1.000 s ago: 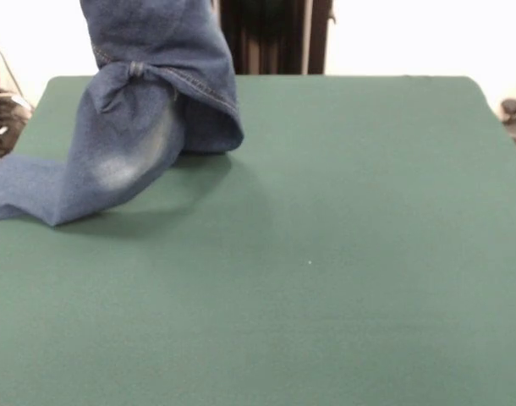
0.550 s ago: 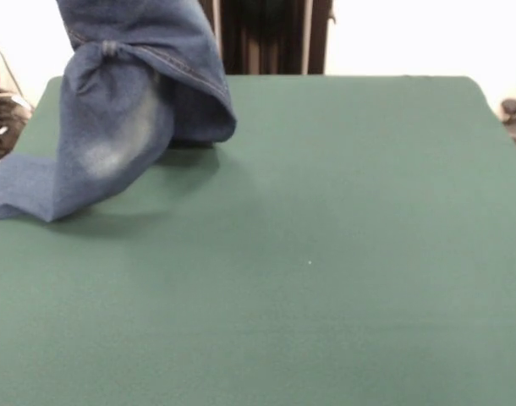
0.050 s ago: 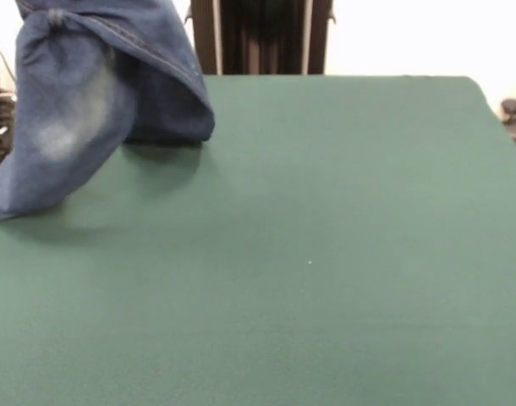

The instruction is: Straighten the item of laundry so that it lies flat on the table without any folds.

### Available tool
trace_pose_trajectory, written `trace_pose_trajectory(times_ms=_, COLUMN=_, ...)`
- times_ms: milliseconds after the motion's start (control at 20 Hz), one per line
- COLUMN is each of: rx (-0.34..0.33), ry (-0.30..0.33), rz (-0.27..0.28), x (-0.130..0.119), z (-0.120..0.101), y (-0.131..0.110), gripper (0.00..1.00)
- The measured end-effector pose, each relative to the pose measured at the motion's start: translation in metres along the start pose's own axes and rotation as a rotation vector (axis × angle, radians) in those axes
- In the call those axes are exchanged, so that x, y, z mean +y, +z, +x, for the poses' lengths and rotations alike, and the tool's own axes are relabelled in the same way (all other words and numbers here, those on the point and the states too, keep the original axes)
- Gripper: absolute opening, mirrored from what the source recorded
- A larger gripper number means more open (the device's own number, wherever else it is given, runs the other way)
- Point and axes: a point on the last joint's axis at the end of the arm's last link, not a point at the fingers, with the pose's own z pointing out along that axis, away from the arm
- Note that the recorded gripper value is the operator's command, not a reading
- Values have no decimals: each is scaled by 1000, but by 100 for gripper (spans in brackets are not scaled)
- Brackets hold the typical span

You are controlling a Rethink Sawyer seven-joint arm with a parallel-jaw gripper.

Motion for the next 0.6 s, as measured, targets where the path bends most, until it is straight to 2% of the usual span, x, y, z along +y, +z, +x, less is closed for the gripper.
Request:
trace_pose_trajectory(times_ms=200, rx=-3, ry=10, rz=-11, x=-3, z=-5, y=-6, gripper=0)
trace_pose_trajectory(times_ms=600, rx=1, ry=-28, rz=-10, x=5, z=16, y=-5, gripper=0)
